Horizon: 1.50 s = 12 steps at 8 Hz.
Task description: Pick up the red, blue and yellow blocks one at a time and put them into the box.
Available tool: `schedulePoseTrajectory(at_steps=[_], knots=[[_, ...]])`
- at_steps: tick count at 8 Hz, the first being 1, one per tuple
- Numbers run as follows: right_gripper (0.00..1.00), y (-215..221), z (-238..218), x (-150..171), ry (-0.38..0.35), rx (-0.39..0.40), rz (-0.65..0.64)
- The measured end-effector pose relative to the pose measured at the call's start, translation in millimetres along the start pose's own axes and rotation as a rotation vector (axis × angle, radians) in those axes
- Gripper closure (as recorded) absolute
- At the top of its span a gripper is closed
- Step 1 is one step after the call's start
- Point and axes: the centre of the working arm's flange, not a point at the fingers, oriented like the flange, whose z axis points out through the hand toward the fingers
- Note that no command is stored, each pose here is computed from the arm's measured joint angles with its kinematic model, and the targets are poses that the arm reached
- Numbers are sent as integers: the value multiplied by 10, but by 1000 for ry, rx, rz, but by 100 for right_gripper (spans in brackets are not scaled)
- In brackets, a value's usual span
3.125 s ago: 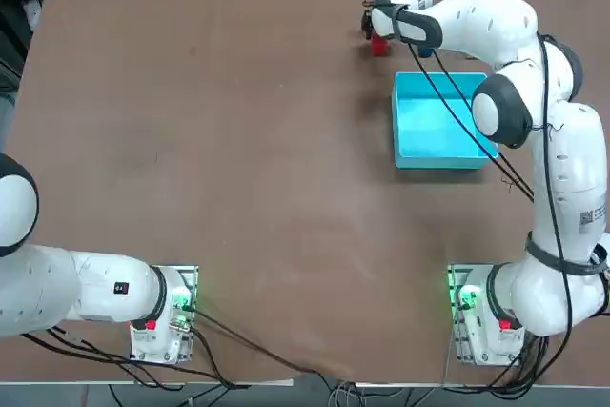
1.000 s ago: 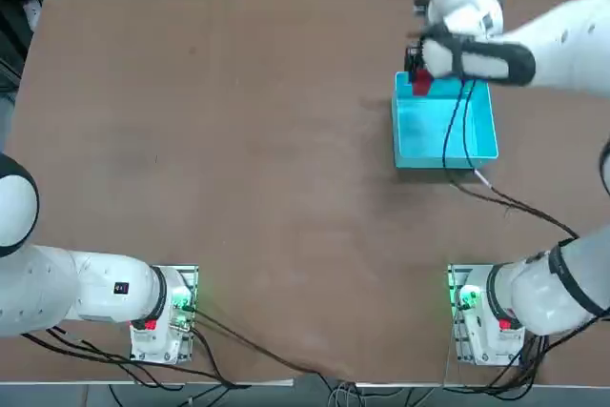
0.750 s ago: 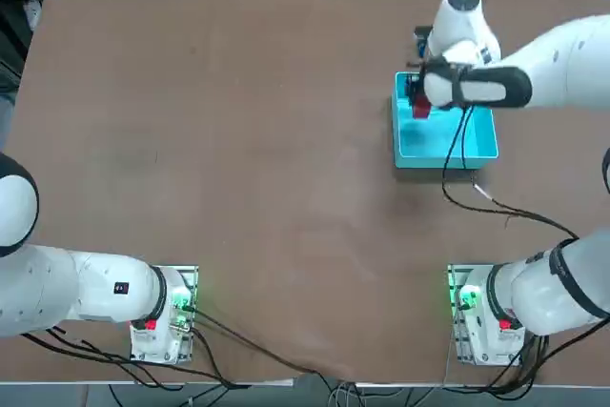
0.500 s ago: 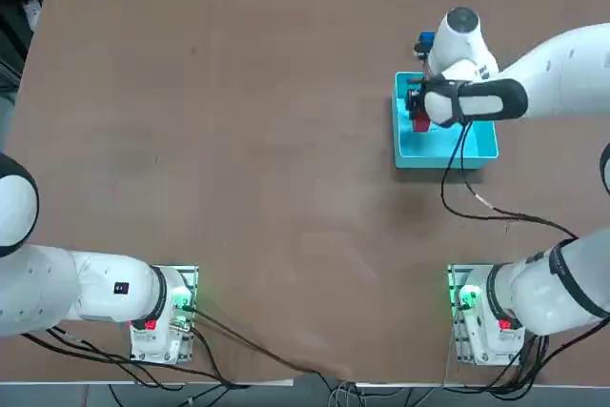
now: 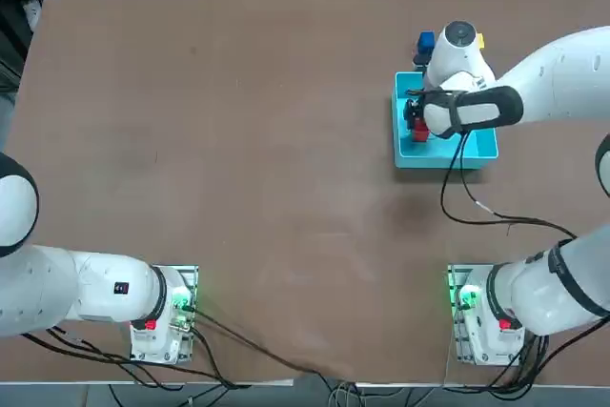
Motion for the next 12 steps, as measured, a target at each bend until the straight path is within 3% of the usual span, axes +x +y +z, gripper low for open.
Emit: schedulePoseTrajectory(at_steps=[3, 5, 7, 10, 12], knots=[[0, -1, -456, 203, 32, 1, -1], [1, 25, -965, 656, 68, 5, 11], [2, 157, -1286, 1317, 88, 4, 28], [3, 319, -869, 2245, 91, 5, 77], [2, 427, -390, 2615, 72, 0, 73]])
